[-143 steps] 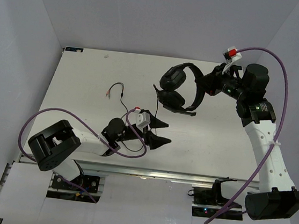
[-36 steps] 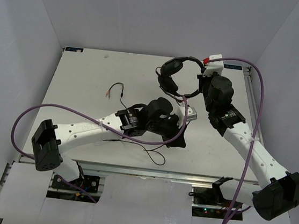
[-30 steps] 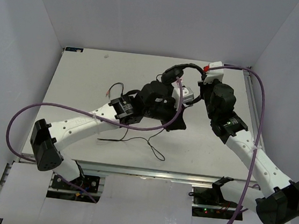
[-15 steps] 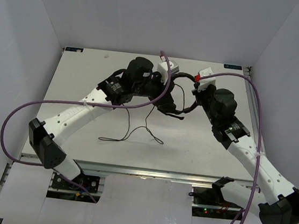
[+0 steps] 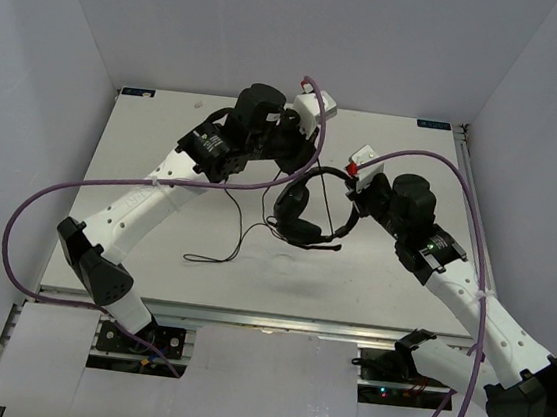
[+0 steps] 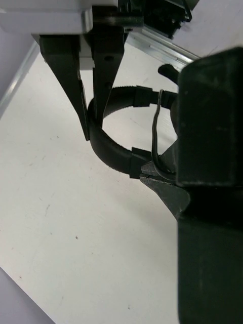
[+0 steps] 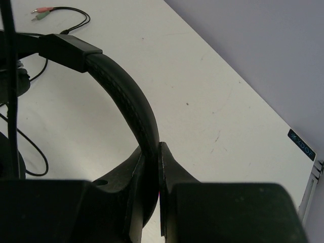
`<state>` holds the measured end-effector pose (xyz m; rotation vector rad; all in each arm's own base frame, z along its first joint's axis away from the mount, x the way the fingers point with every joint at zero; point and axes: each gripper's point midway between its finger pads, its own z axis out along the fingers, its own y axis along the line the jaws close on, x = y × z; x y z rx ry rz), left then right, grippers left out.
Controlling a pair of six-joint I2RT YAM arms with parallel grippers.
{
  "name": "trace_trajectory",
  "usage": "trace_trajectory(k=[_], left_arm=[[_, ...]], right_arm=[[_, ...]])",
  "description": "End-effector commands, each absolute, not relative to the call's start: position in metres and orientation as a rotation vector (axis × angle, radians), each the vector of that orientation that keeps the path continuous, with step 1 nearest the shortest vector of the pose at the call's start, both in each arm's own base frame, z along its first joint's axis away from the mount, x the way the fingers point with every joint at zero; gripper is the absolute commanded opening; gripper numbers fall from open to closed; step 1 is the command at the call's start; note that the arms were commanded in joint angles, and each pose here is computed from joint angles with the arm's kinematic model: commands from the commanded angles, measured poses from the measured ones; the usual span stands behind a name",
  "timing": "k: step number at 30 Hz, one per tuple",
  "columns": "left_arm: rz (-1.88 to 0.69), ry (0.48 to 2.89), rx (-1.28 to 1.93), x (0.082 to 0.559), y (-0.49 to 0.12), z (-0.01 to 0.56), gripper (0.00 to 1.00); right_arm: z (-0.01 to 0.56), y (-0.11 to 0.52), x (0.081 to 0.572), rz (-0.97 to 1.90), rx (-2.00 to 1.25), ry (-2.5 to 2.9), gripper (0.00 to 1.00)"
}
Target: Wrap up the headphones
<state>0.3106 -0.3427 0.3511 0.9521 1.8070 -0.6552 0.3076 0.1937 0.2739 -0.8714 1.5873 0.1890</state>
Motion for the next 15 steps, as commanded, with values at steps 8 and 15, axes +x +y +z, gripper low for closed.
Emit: trace_trajectory(k=[8,15], left_arm=[[-0.430,1.764,0.977,0.331,-0.319,0.350,0.03],[-0.450,1.682,0.967,0.349,-0.339,0.363,0.04]], right_arm=[[0.292,0.224,0.283,0.360,-0.995,1.485,0.08],[0.293,0.233,0.273,0.431,-1.016,1.491,0.08]])
